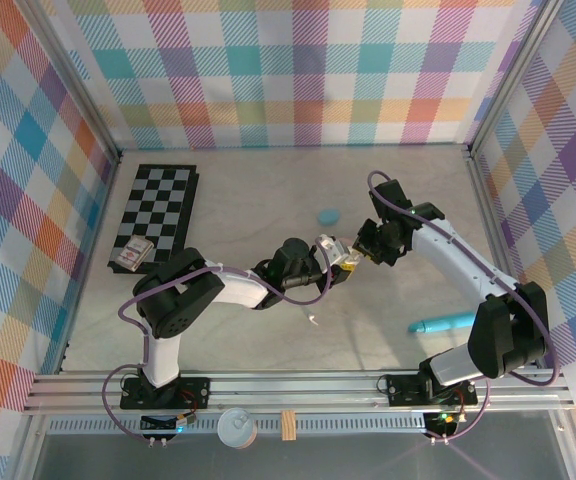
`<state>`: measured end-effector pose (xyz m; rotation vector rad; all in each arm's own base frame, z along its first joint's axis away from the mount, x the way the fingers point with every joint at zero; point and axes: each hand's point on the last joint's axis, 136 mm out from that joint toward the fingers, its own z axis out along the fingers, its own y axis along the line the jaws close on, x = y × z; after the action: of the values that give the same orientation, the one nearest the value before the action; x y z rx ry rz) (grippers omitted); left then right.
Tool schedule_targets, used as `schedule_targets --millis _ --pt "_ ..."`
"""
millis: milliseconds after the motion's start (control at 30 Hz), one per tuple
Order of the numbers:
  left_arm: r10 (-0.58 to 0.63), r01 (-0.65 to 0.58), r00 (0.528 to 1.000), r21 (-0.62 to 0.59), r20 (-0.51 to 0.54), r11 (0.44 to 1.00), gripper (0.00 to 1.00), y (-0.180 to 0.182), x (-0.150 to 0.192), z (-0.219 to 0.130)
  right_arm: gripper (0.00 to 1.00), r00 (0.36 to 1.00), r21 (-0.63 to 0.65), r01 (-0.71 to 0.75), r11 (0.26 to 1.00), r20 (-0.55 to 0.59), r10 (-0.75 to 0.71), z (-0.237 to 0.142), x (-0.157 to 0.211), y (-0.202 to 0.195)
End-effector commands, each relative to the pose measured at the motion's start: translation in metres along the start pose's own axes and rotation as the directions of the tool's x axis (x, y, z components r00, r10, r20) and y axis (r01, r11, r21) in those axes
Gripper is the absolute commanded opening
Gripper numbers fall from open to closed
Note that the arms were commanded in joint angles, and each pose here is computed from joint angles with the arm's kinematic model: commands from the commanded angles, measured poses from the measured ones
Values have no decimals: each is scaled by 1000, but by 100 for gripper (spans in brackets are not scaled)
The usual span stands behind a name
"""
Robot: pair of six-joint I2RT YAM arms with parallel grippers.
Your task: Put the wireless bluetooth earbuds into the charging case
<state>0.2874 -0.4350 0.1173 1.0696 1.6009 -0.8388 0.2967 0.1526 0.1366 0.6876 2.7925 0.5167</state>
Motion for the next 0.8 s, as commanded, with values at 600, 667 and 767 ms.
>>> schedule_targets --millis 600,667,767 --pt "-39 37 996 25 85 999 0 -4 -34 6 22 998 -34 50 998 39 -49 2 3 9" --pt "-40 38 996 25 81 999 0 -4 -34 7 22 998 -46 54 998 30 -52 1 6 10" --pt "-40 38 996 25 83 999 0 -3 -35 9 22 999 -50 54 997 11 -53 1 10 9"
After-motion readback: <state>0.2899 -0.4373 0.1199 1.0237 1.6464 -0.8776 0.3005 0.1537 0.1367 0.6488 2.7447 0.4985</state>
